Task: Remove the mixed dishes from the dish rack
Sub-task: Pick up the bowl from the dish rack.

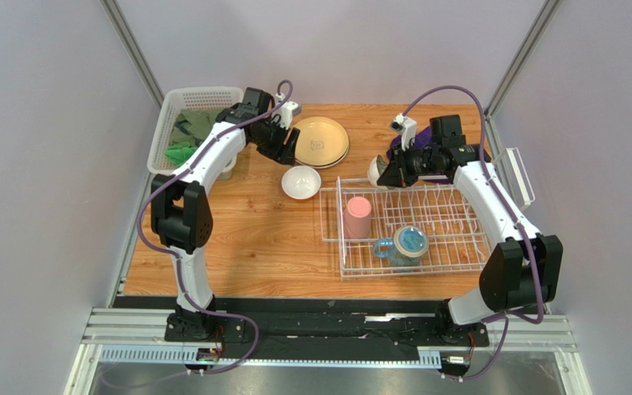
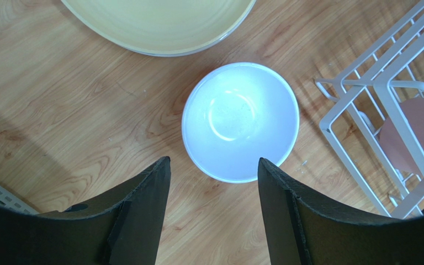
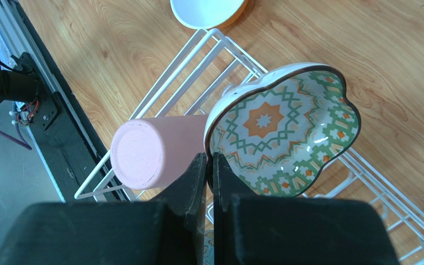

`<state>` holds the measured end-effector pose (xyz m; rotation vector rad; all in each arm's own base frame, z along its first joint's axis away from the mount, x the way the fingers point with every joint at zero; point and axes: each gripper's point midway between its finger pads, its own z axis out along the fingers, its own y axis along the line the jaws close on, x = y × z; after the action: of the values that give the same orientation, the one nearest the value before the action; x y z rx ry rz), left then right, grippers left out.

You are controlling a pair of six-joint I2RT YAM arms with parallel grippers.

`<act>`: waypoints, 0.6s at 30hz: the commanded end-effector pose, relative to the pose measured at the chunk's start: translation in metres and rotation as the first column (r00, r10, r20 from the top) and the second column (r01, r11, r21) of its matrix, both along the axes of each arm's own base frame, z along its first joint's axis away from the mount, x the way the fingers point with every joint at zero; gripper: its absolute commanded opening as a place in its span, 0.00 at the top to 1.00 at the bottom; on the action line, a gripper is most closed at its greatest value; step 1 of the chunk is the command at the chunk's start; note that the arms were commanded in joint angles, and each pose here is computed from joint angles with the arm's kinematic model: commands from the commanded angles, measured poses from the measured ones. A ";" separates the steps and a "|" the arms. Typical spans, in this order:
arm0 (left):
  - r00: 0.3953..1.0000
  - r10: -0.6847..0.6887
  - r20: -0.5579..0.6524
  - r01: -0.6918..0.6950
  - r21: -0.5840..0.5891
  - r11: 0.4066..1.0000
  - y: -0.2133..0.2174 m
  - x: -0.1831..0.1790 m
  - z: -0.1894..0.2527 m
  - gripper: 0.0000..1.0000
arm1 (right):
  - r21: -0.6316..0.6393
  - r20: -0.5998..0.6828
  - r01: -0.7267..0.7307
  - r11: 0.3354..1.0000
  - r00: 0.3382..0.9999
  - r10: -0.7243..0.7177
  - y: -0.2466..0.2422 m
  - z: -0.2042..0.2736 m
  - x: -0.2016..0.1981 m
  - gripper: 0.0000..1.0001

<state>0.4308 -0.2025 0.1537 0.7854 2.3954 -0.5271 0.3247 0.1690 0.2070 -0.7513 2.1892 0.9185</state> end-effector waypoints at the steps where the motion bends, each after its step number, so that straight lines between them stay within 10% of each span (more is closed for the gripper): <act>1: 0.994 -0.036 0.105 0.042 -0.053 0.998 -0.006 -0.001 0.050 0.32 | -0.006 0.135 -0.003 1.000 0.991 0.004 -0.004 0.039 0.005 1.00; 18: 0.986 -0.095 0.139 0.108 -0.092 0.990 -0.025 -0.040 0.141 0.34 | -0.291 0.370 0.025 0.956 0.925 0.088 0.016 0.076 -0.011 1.00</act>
<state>0.4163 -0.2235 0.2577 0.8254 2.2304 -0.5955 0.3110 0.1835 0.2550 -0.9462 2.0949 0.6010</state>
